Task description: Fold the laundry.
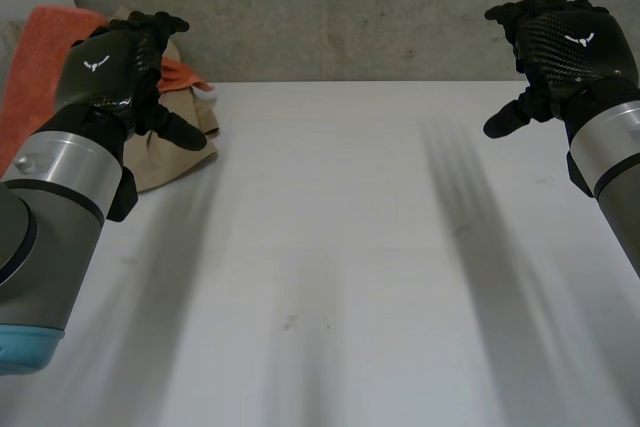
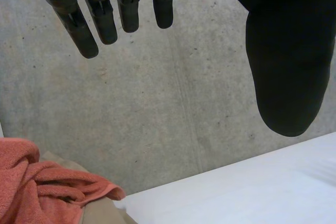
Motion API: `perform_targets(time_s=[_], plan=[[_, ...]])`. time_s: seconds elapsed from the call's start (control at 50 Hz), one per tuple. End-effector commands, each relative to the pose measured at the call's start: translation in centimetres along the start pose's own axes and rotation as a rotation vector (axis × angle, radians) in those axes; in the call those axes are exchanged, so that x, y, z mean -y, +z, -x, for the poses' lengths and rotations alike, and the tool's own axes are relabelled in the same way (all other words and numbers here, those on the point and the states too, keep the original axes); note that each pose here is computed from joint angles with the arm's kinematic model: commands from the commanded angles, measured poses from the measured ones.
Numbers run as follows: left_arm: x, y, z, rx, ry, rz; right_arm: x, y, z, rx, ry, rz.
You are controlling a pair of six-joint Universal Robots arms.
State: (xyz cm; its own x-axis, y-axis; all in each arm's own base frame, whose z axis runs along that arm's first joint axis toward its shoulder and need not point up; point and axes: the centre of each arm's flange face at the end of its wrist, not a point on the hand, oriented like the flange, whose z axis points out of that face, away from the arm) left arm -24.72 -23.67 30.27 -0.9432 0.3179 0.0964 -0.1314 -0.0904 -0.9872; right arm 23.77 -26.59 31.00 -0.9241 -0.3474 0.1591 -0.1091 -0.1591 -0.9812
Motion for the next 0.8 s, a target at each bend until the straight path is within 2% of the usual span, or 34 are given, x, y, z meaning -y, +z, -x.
perform_targets(time_s=[0.02,0.24,0.32,0.4,0.42,0.46,0.48,0.54,0.56,0.64,0.8], plan=[[0.0,-0.1,0.0,0.001,0.001,0.001,0.0,-0.1,0.0,-0.004,0.0,-0.01],[0.2,0.0,0.0,-0.001,0.005,-0.006,0.0,-0.2,0.1,0.002,-0.001,-0.009],[0.8,0.6,0.2,0.008,0.064,-0.04,0.0,-0.2,0.2,0.005,-0.002,-0.008],[1.5,2.7,2.1,0.08,0.247,-0.113,-0.1,-0.1,0.2,0.007,-0.002,-0.005],[1.0,3.9,3.2,0.118,0.345,-0.124,-0.1,-0.2,0.2,0.007,-0.002,-0.004],[0.5,5.2,4.3,0.155,0.442,-0.131,-0.1,-0.2,0.2,0.011,-0.002,-0.001],[-0.3,6.7,5.6,0.195,0.536,-0.131,-0.1,-0.2,0.2,0.011,-0.002,0.0],[-1.3,8.9,7.9,0.261,0.66,-0.133,-0.1,-0.2,0.2,0.013,-0.002,0.0],[-2.0,10.3,9.9,0.309,0.723,-0.123,-0.1,-0.2,0.2,0.013,-0.002,0.001],[-4.8,13.6,14.9,0.369,0.805,-0.07,-0.3,-0.2,0.3,0.017,-0.002,0.006],[-11.0,18.3,20.8,0.301,0.841,0.002,-0.7,-0.2,0.4,0.02,-0.003,0.019]])
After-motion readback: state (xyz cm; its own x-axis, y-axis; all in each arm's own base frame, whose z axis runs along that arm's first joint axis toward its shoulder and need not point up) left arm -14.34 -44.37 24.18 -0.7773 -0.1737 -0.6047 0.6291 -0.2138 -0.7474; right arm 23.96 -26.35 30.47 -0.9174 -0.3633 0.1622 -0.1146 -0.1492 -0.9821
